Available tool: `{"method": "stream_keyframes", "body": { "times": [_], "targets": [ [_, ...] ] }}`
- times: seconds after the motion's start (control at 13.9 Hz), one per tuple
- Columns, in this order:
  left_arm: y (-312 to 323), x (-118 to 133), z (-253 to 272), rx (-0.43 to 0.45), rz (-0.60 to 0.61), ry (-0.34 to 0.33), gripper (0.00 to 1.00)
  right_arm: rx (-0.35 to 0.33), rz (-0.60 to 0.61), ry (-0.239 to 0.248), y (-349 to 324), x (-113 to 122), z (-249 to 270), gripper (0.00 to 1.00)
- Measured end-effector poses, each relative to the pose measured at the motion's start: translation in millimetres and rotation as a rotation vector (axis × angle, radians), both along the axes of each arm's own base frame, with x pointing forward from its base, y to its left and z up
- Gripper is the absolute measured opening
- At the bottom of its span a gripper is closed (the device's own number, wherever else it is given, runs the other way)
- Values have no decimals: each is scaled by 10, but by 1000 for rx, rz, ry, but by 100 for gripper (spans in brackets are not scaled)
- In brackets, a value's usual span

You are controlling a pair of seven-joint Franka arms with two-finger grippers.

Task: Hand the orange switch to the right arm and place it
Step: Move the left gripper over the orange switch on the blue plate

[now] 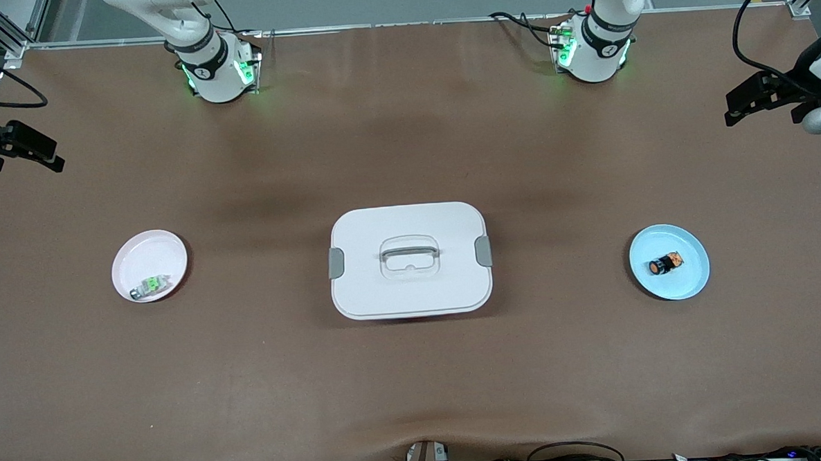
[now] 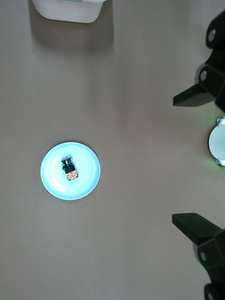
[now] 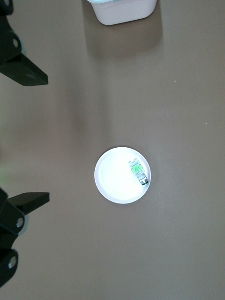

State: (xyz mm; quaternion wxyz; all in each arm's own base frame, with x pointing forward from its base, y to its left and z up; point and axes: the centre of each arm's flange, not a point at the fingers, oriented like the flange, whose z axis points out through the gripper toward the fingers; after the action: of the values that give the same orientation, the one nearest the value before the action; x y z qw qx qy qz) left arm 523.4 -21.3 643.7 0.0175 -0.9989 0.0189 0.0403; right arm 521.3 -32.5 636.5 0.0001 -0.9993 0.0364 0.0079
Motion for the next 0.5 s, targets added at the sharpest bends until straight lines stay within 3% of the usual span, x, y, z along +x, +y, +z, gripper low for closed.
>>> {"method": "stream_keyframes", "body": {
  "times": [0.5],
  "targets": [
    [22, 73, -52, -1, 3, 9, 100, 0, 0, 0, 0, 0, 0, 100]
  ]
}}
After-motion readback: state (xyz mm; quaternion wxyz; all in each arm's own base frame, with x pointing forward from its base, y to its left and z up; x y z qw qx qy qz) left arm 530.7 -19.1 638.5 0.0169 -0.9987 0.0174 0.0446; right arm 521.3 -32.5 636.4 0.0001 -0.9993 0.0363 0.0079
